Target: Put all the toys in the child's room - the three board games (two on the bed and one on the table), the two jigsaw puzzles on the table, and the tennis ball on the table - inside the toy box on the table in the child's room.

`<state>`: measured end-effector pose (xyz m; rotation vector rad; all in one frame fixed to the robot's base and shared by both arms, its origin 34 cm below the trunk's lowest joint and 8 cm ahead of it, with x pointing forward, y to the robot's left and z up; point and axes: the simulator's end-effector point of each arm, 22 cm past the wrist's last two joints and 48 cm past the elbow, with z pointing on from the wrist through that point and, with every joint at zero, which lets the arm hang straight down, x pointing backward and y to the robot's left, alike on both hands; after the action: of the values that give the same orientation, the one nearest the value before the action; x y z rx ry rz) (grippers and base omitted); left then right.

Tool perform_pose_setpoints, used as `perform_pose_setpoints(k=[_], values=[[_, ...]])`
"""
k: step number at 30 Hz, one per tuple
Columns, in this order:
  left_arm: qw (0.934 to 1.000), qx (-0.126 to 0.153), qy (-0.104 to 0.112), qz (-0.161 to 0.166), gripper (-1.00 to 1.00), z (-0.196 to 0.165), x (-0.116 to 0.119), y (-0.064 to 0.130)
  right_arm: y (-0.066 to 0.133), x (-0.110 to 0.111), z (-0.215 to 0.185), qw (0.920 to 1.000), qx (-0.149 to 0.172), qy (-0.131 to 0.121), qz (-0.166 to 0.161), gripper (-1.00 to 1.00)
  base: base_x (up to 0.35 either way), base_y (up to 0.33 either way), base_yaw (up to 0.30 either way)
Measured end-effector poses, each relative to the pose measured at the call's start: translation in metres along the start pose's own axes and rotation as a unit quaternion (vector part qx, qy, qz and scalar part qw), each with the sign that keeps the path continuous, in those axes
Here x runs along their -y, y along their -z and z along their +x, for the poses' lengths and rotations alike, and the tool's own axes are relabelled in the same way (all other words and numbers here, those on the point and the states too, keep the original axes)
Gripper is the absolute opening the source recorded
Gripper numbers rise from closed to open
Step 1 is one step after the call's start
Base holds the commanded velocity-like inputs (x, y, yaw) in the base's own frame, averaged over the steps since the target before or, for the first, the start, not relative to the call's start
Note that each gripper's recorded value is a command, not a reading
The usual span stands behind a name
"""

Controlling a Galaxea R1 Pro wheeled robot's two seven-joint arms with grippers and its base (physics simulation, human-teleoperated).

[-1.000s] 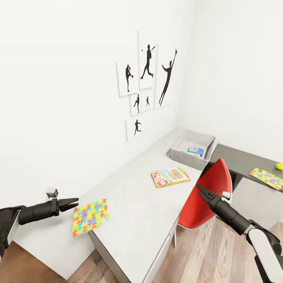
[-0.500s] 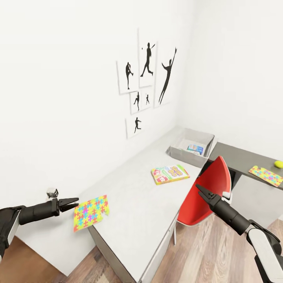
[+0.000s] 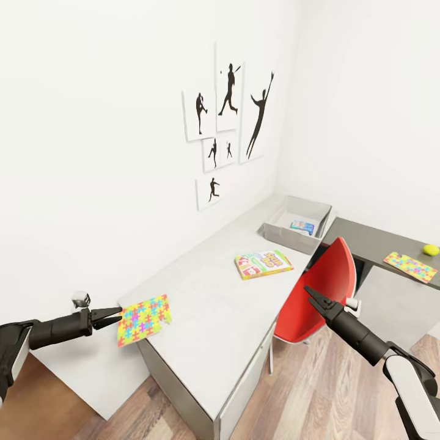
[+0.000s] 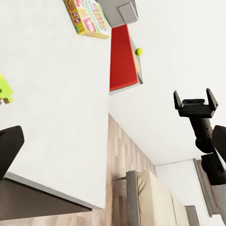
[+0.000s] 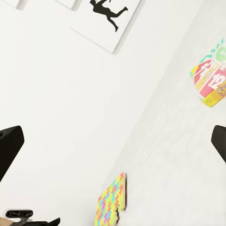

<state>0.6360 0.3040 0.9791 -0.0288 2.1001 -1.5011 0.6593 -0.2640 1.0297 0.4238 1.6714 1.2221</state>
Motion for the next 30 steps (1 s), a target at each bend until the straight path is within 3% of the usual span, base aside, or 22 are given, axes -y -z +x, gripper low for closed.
perform_pose_setpoints(k=[8,16,30], values=[[1.0000,0.002,0.009,0.000,1.00,0.004,-0.012,-0.003,-0.002,0.008,0.003,1.0000,0.000,0.000,0.000,1.00,-0.001,0.000,0.000],[0.9987,0.005,0.012,-0.049,1.00,0.006,-0.043,-0.004,-0.003,0.017,0.007,1.0000,0.000,0.001,0.001,1.00,0.000,0.000,0.000],[0.9983,0.024,0.016,-0.051,1.00,0.002,-0.060,-0.002,-0.006,0.033,0.014,1.0000,0.001,0.001,0.001,1.00,-0.036,0.000,0.000]])
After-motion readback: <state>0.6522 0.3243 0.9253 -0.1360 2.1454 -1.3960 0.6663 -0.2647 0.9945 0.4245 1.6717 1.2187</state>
